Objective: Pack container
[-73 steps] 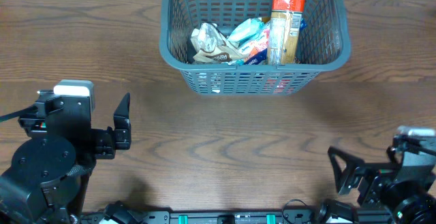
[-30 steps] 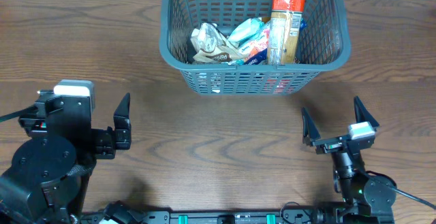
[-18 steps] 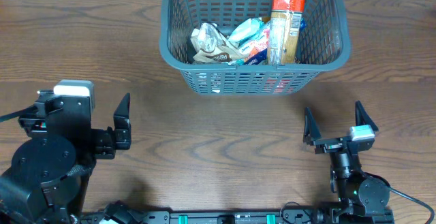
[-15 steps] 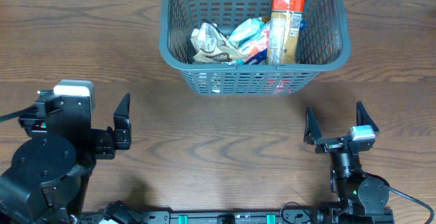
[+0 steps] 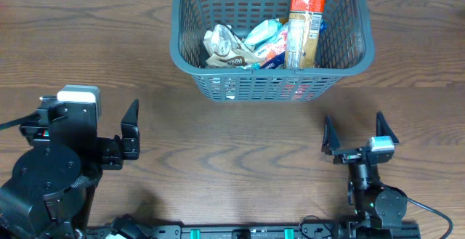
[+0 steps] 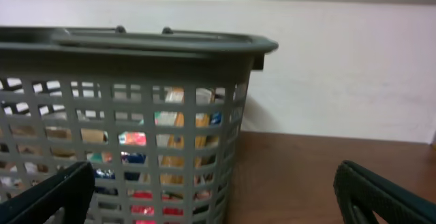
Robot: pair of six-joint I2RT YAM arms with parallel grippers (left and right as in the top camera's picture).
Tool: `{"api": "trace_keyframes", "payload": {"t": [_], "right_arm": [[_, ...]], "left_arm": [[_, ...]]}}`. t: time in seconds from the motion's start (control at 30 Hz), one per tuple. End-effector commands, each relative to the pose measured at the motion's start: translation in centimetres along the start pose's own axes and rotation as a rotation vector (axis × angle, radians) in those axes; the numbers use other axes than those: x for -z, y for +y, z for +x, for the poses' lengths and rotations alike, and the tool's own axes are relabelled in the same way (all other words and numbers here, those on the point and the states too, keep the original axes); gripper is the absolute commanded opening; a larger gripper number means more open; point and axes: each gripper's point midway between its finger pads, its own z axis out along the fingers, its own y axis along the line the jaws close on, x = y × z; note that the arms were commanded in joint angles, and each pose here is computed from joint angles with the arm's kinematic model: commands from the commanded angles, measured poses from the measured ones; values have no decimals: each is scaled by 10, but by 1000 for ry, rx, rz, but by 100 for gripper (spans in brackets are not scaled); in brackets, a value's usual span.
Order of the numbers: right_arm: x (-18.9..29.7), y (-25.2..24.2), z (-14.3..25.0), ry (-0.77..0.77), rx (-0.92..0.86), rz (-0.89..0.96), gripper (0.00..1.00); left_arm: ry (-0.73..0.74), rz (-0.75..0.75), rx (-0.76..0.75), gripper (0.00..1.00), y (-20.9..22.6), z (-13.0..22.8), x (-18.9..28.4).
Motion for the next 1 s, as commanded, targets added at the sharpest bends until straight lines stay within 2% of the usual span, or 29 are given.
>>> {"api": "trace_keyframes", "payload": {"t": [0.0, 0.37, 0.97], "right_arm": [[0, -1, 7, 13, -16, 12, 99], [6, -8, 56, 214, -27, 51, 99], [6, -8, 55, 214, 18, 52, 99]], "left_arm": [[-8, -8, 6, 99, 3, -2, 3], [-7, -8, 6, 99, 3, -2, 3], [-8, -8, 6, 98, 3, -2, 3]]}}
